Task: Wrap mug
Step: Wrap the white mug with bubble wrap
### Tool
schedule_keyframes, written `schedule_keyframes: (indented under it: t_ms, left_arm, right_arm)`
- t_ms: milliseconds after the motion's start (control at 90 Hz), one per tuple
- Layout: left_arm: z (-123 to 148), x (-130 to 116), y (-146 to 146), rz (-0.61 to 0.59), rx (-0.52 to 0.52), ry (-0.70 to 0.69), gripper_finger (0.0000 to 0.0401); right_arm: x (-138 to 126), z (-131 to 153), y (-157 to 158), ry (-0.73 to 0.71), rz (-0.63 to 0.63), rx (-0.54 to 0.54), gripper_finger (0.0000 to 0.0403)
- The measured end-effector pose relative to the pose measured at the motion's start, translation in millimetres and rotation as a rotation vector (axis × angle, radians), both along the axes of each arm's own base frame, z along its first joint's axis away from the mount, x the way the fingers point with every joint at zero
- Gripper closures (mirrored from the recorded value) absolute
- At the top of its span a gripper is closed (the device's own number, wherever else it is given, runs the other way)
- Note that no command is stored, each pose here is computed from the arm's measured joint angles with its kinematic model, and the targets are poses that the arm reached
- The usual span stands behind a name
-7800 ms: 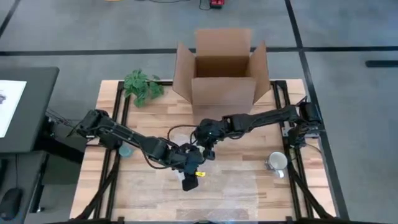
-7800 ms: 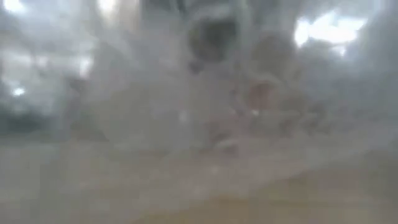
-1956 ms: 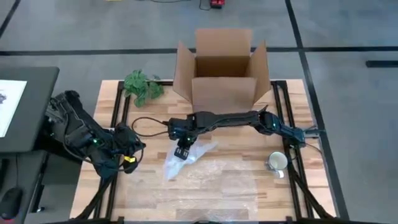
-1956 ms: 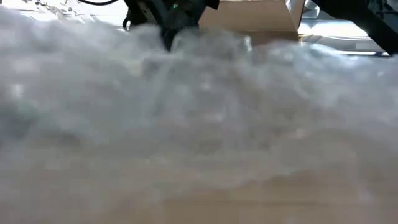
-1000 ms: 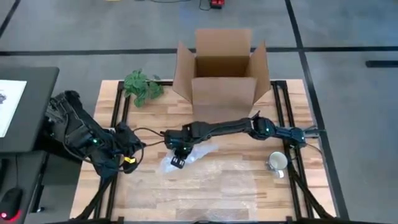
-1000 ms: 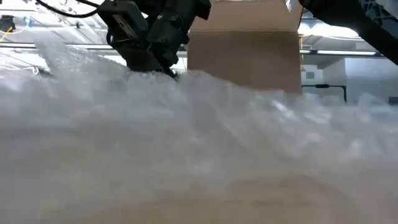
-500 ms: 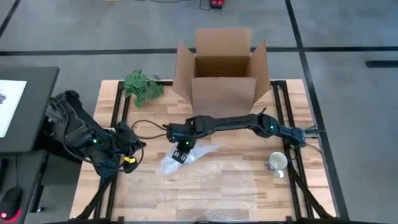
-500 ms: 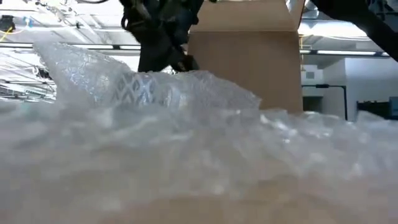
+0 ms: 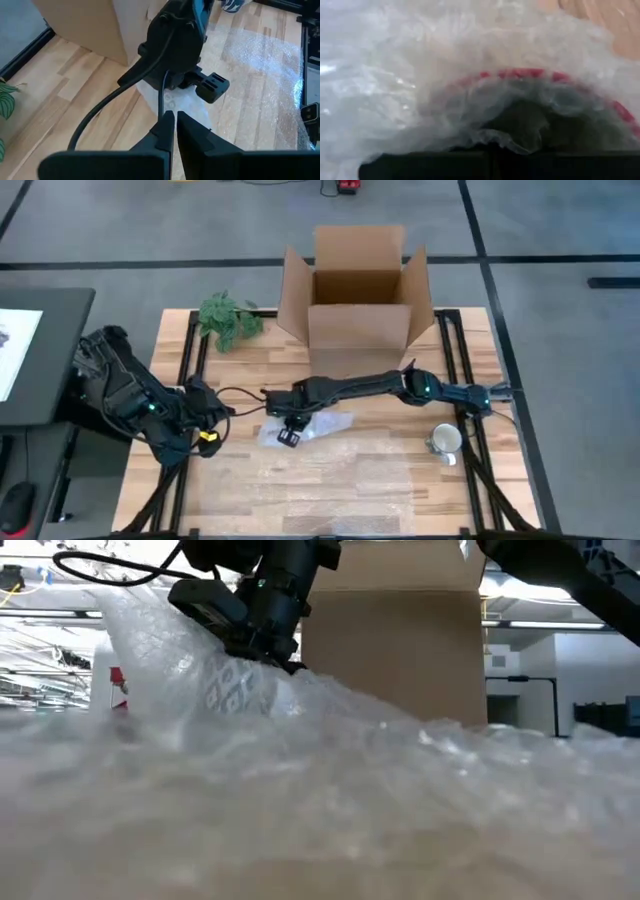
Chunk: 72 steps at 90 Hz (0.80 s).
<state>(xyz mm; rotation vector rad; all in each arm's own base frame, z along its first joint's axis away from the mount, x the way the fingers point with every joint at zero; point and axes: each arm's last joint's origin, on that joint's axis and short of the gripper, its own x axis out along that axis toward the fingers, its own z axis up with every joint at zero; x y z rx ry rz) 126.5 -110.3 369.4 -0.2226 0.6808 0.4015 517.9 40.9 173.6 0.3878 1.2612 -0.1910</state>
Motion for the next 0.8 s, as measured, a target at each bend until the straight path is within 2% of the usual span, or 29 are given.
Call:
schedule_keyframes:
  t_ms: [278, 389, 478, 678, 800]
  left_arm:
    - [0.0, 0.0, 0.0, -0.001, 0.001, 0.0, 0.0401]
    - [0.0, 0.0, 0.0, -0.001, 0.001, 0.0, 0.0401]
    - [0.0, 0.1, -0.1, -0.001, 0.001, 0.0, 0.0401]
    - [0.0, 0.1, -0.1, -0.001, 0.0, 0.0, 0.0401]
    - [0.0, 0.0, 0.0, -0.001, -0.001, 0.0, 0.0401]
  right_arm:
    - [-11.8, 43.4, -0.8, -0.059, 0.03, 0.02, 0.0403]
    - [-18.3, 73.2, -3.9, -0.123, 0.051, 0.096, 0.0403]
    - [-22.2, 86.5, -5.0, -0.148, 0.039, 0.128, 0.0403]
    - [-17.0, 95.3, 4.4, -0.249, 0.087, 0.126, 0.0403]
    - [-6.6, 78.2, 12.6, -0.267, 0.099, 0.111, 0.0403]
